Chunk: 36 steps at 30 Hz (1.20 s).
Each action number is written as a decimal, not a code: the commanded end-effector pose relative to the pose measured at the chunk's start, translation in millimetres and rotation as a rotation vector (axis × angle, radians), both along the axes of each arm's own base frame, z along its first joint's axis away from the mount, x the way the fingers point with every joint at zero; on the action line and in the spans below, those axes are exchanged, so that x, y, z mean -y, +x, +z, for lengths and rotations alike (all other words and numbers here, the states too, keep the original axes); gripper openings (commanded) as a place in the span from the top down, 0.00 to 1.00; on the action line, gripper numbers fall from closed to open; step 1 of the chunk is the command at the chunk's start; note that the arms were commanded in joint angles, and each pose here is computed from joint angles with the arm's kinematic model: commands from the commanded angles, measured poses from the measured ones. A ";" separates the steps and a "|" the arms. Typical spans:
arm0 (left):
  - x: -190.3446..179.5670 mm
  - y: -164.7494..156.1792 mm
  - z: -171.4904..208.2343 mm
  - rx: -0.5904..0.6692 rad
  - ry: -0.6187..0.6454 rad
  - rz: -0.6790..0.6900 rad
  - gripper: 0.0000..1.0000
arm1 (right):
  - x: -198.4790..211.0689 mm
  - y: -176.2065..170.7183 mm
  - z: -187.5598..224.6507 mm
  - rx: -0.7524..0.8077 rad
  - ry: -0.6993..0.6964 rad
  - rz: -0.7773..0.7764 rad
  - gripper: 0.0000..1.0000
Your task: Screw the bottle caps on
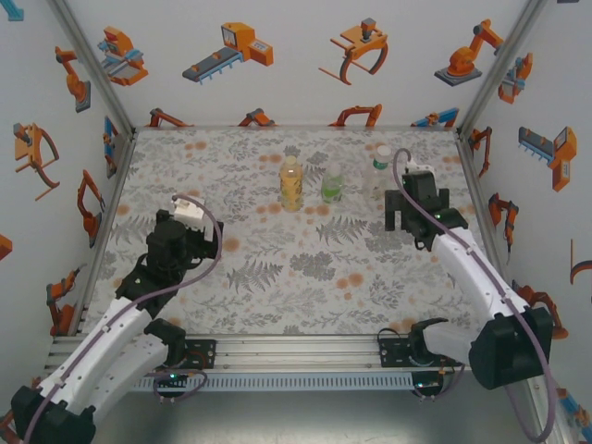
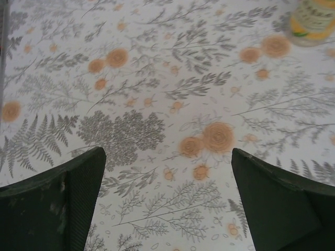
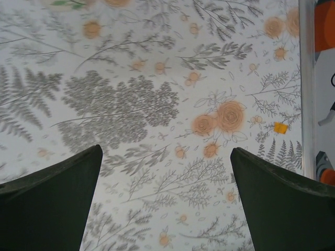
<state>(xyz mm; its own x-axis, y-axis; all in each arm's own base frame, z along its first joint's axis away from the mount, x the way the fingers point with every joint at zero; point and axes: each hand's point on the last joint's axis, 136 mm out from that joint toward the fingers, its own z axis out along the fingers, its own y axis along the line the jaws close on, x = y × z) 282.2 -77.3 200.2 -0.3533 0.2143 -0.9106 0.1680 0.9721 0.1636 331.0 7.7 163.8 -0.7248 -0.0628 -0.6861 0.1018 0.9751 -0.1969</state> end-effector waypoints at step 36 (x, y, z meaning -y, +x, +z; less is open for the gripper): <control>-63.2 112.0 -110.7 0.002 -0.162 0.128 0.03 | 36.6 60.8 -75.0 0.458 0.213 0.053 0.01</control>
<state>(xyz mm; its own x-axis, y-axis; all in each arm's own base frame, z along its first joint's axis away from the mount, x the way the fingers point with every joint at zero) 380.4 -13.2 71.9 -0.4008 0.0339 -0.9155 0.0248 0.9994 0.0262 384.2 -29.5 71.0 -0.4158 0.0783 -0.9061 0.0896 0.9950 0.0449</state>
